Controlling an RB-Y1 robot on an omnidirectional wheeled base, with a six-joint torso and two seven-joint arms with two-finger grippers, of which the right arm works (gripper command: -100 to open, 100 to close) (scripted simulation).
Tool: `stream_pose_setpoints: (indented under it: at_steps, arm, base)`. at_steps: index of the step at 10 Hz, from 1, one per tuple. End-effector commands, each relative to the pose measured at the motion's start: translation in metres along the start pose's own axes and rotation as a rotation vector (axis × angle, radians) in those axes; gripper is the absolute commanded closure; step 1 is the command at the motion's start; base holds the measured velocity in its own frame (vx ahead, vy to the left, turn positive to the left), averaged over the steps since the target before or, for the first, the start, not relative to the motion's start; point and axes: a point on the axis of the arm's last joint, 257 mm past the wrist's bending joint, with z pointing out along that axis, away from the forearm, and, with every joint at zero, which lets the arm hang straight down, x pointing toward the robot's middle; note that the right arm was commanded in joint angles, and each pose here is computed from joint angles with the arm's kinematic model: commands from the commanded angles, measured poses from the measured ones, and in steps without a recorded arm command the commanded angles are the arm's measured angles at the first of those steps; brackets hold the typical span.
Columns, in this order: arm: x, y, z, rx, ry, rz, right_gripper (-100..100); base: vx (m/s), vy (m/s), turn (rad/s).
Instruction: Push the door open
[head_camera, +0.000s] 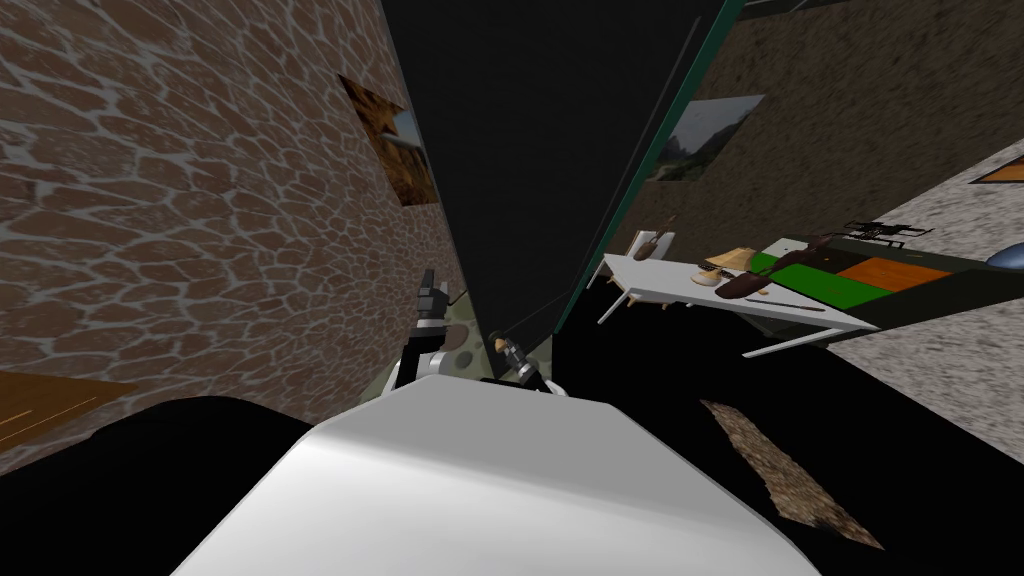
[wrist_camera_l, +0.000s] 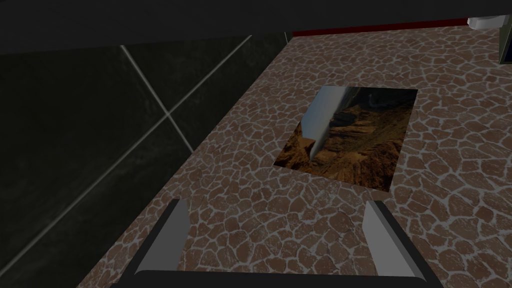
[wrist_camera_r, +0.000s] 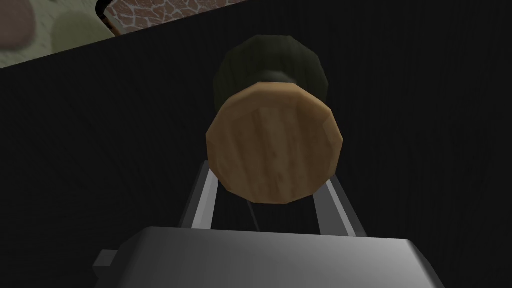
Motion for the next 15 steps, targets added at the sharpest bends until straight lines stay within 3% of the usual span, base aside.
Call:
stream_pose_setpoints:
  at_steps: [1,5,9,12,15]
  arm:
    - [0.0116,0.0064,0.0067,-0.024,0.014,0.071,100]
    - [0.0125,0.006,0.0076,-0.024,0.011,0.129,100]
    - [0.0149,0.0048,0.0099,-0.025,0.002,0.277,100]
    - [0.0149,0.0048,0.0099,-0.025,0.002,0.284,100]
    - [0.0165,0.004,0.0113,-0.026,-0.003,0.387,100]
  base:
    - [0.03,0.044,-0.065]
    - [0.032,0.032,-0.02]
    - [0.026,0.045,-0.054]
    - [0.013,0.012,-0.01]
    - [0.025,0.044,-0.061]
